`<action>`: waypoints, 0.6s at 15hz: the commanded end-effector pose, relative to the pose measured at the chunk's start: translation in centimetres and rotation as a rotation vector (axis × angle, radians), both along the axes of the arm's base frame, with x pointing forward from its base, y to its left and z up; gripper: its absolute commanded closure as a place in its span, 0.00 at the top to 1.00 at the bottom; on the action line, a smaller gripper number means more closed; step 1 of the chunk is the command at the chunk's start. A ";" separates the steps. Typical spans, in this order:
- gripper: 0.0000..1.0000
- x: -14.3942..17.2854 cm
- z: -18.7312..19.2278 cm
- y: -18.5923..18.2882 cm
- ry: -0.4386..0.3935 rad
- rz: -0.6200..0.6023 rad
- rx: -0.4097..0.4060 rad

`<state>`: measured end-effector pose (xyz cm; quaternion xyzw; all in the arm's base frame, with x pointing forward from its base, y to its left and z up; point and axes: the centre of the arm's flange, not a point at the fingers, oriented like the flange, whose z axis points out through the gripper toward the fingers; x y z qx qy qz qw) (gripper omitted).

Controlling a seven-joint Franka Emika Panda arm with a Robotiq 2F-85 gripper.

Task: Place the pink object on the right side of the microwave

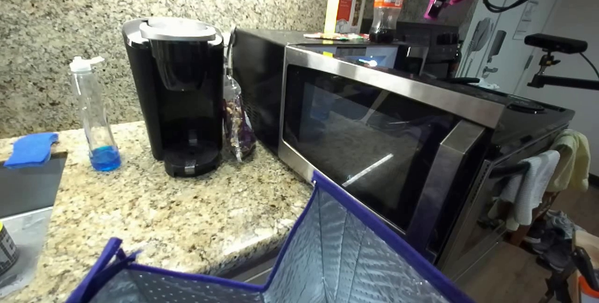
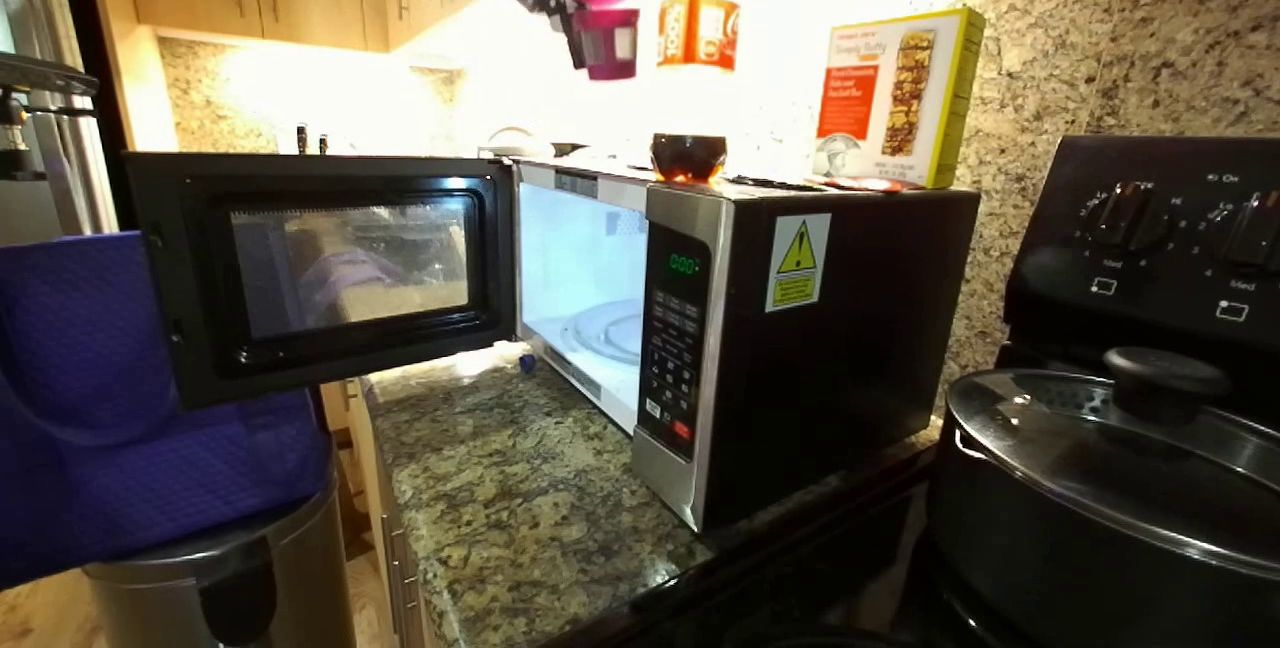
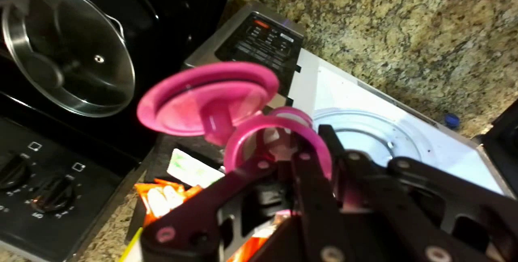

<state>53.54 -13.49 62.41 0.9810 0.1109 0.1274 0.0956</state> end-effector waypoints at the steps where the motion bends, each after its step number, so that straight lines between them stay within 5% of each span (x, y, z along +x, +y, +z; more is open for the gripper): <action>1: 0.09 1.5 2.7 -2.8 -0.004 -0.055 0.031; 9: 0.09 6.6 2.8 -6.1 -0.061 0.001 0.039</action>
